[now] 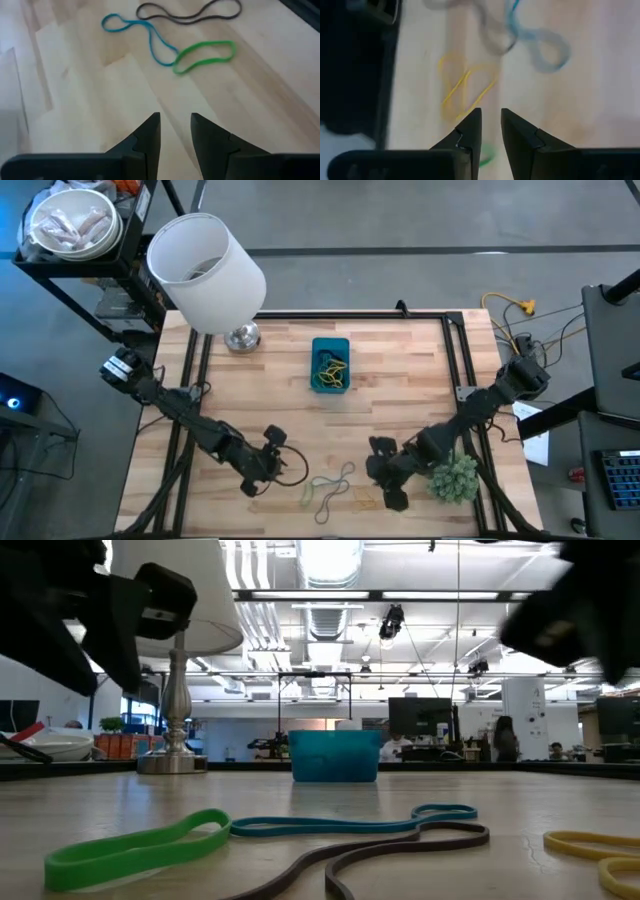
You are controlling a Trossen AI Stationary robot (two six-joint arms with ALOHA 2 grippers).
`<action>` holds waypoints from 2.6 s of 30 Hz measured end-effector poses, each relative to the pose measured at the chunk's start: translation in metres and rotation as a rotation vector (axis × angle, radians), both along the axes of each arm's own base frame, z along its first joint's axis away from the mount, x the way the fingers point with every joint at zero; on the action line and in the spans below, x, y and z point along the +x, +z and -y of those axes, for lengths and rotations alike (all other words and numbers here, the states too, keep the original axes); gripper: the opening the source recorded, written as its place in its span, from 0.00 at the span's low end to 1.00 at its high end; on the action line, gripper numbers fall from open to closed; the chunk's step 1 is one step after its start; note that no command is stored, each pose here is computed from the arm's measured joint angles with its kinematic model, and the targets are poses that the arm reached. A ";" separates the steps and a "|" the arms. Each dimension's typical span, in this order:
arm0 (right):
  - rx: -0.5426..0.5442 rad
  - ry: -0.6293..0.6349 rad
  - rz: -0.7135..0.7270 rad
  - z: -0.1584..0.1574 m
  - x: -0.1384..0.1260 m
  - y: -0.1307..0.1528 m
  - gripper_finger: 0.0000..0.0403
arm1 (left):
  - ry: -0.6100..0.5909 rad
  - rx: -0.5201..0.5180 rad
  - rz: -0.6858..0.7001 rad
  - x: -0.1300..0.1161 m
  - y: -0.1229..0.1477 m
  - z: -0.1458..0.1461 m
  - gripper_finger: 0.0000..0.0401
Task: Pick and place rubber bands into bin
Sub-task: Put the green rubber band into the blue bin
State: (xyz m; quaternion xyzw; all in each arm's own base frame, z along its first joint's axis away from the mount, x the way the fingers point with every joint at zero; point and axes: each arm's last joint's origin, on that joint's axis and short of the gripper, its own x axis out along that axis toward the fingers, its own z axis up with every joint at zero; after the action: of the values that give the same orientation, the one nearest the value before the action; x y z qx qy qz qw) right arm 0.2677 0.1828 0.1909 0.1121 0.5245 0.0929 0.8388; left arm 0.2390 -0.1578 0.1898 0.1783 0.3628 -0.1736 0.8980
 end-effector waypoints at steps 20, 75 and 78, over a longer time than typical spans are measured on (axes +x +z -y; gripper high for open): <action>-0.024 -0.138 -0.209 -0.032 -0.022 -0.043 0.17 | -0.002 -0.020 0.031 0.002 0.002 0.002 0.23; -0.170 -0.144 -0.165 -0.030 -0.025 -0.053 0.17 | -0.003 -0.012 0.021 0.000 -0.001 0.001 0.23; -0.158 -0.144 -0.153 -0.030 -0.024 -0.054 0.17 | -0.002 -0.013 0.021 0.000 -0.002 0.001 0.23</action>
State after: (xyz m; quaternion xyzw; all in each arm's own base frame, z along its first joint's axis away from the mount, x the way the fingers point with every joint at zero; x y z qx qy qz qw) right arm 0.2435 0.2132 0.1367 0.0900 0.5833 -0.0181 0.8071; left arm 0.2393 -0.1585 0.1882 0.1750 0.3519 -0.1751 0.9027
